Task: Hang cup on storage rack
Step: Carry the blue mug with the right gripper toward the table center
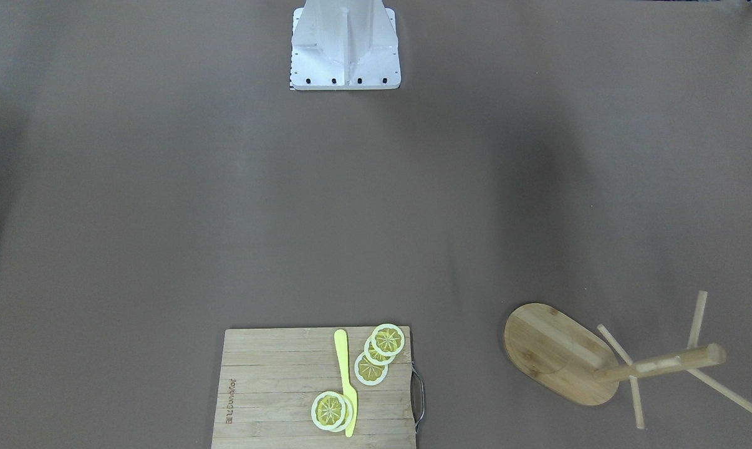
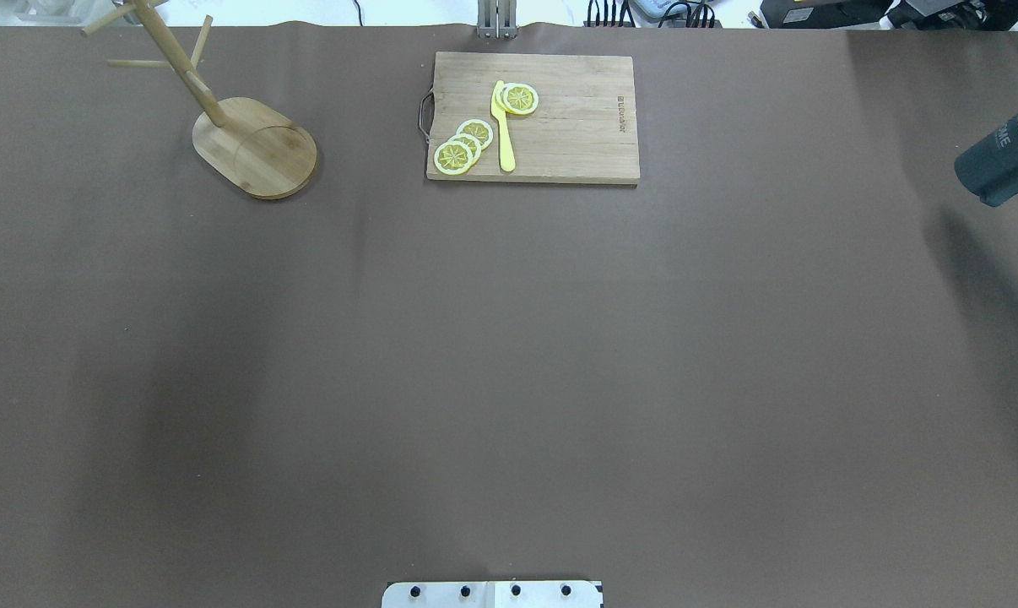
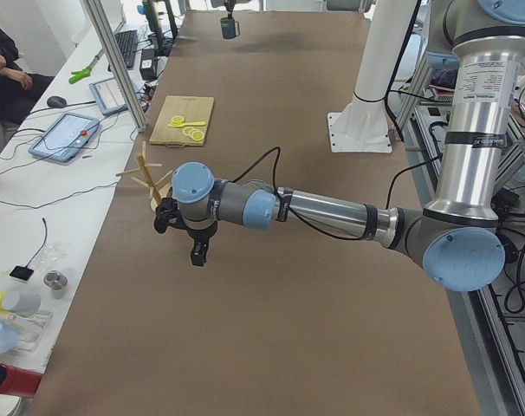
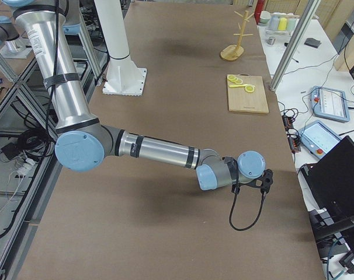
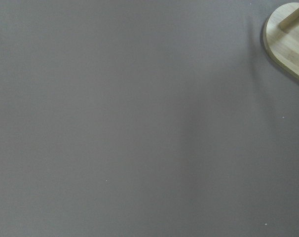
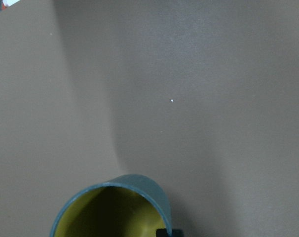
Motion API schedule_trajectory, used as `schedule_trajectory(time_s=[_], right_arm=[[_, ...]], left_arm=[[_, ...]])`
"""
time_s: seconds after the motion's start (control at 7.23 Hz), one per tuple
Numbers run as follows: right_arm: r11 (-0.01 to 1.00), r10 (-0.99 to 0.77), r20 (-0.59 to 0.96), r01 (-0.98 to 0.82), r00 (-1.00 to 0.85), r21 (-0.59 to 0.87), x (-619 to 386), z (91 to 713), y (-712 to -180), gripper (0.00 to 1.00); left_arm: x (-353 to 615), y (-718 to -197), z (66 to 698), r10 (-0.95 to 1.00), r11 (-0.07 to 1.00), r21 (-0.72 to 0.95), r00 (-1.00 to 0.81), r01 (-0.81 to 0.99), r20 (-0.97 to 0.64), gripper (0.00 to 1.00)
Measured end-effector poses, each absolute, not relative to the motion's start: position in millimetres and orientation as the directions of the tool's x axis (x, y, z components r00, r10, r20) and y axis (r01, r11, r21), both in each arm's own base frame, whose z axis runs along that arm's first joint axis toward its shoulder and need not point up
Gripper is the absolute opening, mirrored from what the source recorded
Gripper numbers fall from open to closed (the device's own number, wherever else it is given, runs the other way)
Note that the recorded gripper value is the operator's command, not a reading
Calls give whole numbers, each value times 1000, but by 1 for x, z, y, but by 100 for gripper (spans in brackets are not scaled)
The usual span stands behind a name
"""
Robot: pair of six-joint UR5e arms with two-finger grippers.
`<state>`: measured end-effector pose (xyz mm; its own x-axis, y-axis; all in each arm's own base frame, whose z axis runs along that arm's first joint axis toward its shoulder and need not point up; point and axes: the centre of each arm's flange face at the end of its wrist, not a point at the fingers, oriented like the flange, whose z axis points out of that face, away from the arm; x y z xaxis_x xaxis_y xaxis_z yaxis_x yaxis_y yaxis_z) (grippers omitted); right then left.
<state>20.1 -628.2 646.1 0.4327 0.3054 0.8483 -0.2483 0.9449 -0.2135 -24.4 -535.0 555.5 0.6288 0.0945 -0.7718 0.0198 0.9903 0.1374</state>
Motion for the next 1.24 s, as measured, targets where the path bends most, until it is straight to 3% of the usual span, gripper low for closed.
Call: schedule_trajectory(time_s=[0.28,0.69,1.24], right_arm=[[891,431,825,-314,365,-327,-3,587,-643,0],[847,504,795,-375,339,-377,-69,501,-641,0],[823,534,780,-409,326,-393,-199,385,-591,0]], left_arm=[[-24,-535,555,95,991,136,623,19,-777,99],[-24,-533,556,90,991,130,620,19,-780,99],[-24,-531,559,85,992,123,620,19,-780,99]])
